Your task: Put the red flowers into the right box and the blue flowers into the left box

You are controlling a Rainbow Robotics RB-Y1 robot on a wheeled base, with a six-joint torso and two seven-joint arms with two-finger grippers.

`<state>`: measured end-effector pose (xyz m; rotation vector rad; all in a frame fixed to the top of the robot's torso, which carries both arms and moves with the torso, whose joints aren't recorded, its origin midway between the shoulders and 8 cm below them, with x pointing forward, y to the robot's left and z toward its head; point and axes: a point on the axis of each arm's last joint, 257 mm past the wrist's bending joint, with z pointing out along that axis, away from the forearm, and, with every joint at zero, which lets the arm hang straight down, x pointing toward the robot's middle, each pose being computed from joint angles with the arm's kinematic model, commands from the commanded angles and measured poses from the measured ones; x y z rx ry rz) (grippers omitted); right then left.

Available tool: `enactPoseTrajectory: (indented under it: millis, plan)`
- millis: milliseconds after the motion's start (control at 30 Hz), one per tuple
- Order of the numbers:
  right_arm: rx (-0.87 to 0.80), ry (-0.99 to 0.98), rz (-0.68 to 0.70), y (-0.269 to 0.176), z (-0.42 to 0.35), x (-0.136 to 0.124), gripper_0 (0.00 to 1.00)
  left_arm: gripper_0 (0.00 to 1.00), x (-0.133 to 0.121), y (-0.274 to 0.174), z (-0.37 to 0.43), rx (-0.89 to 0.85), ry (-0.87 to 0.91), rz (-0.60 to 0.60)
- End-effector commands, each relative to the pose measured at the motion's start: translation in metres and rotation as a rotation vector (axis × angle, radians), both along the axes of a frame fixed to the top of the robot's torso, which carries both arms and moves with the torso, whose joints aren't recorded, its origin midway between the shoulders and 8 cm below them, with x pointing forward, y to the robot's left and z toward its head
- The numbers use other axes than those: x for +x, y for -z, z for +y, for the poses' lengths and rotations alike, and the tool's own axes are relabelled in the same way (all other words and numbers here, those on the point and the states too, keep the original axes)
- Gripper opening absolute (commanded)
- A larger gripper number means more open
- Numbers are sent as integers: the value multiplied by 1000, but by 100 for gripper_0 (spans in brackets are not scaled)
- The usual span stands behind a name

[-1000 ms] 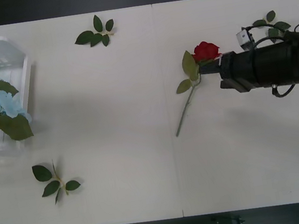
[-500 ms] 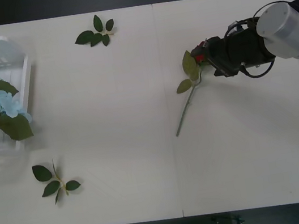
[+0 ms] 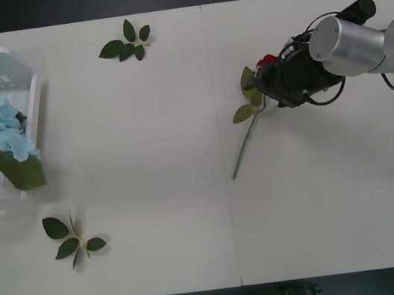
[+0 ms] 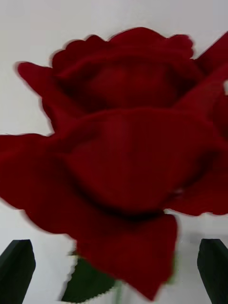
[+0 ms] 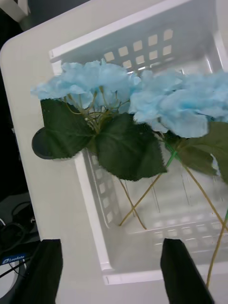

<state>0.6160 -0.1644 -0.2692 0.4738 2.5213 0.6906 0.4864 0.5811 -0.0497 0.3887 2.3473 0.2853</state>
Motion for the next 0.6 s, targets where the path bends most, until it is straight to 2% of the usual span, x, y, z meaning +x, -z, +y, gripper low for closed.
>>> enactPoseTrajectory:
  millis: [33,200,333,600]
  plan:
    - [-87,-44,-37,-20,-16,17,100,100,8,-15,-32,-66,53,-25]
    - [-177,-107,-13,-23,-26,14,100,100,12,11,-116,-214,287,19]
    - [-223,-134,-1,-22,-25,14,100,100,25,36,-178,-331,402,11]
    - [-229,-80,37,-13,-12,20,100,100,45,75,-295,-444,620,-14]
